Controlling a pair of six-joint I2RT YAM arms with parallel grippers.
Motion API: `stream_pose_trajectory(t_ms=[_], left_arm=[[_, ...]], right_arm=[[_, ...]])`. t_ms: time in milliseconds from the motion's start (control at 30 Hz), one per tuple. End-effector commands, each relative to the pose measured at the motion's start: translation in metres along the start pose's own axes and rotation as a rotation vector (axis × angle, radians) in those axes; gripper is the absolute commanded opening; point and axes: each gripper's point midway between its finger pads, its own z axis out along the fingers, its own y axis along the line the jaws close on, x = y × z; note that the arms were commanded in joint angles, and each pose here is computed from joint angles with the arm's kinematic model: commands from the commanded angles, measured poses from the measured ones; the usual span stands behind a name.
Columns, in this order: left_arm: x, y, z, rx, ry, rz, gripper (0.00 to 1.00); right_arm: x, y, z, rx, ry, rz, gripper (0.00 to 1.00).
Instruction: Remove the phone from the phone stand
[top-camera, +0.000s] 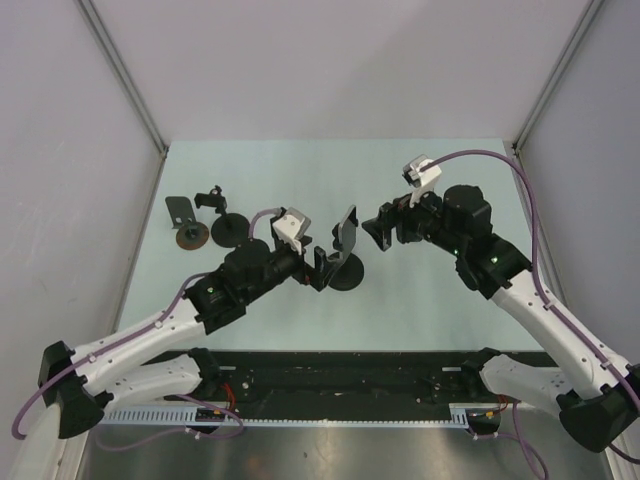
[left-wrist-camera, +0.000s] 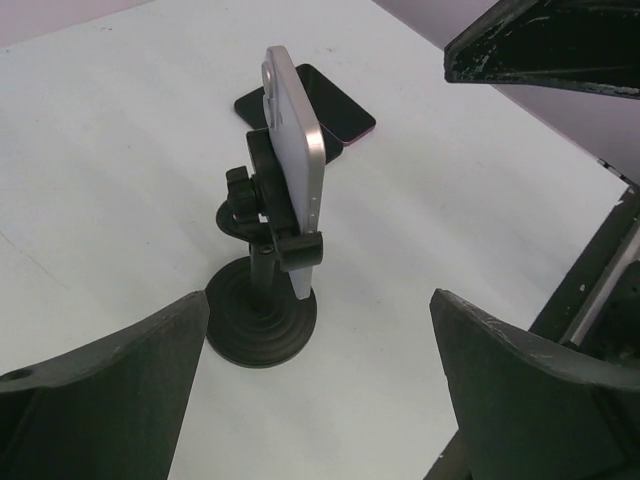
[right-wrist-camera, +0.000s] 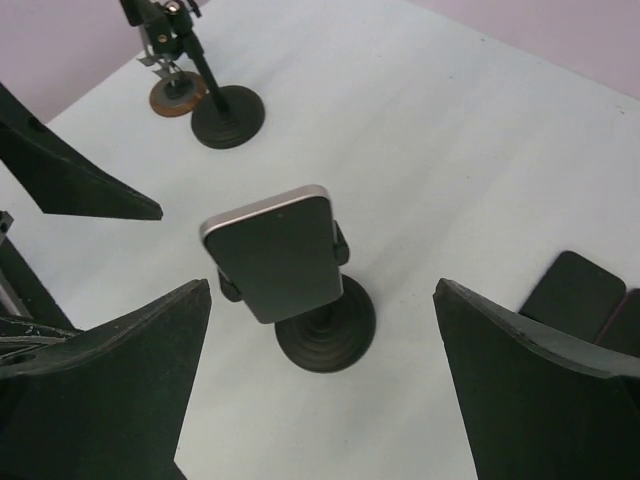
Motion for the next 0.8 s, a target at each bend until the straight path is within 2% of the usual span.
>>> stream_pose_trajectory(t_ms=[0,267,433,533,633,767], left_arm=[[-0.017,0.007,0.016,-0.071,-0.105,-0.049,0.96],[-0.008,0.011,0.044,-0.098,-0.102,-0.025,0.88],[0.004,0.013,0.054,-0.11,-0.073,-0.008,0.84],[0.011,0.014,0.058,-0.108,-0.058,-0.002,0.79],[0.015,0.014,0.06,-0.108,-0.05,-0.002,0.69],[0.018,0.011,0.06,-0.09,-0.044,-0.004,0.5]], right_arm=[[-0.012,-0.014,-0.004,0.044,-0.02,-0.023,1.0],[-0.01,-0.025,0.006,0.061,-0.017,-0.041,1.0],[-0.004,-0.022,0.019,0.02,-0.002,-0.041,1.0],[-0.001,-0.013,0.025,-0.036,0.002,-0.039,1.0],[0.001,-0.005,0.031,-0.092,0.003,-0.04,1.0],[0.003,0.006,0.038,-0.157,0.002,-0.047,1.0]])
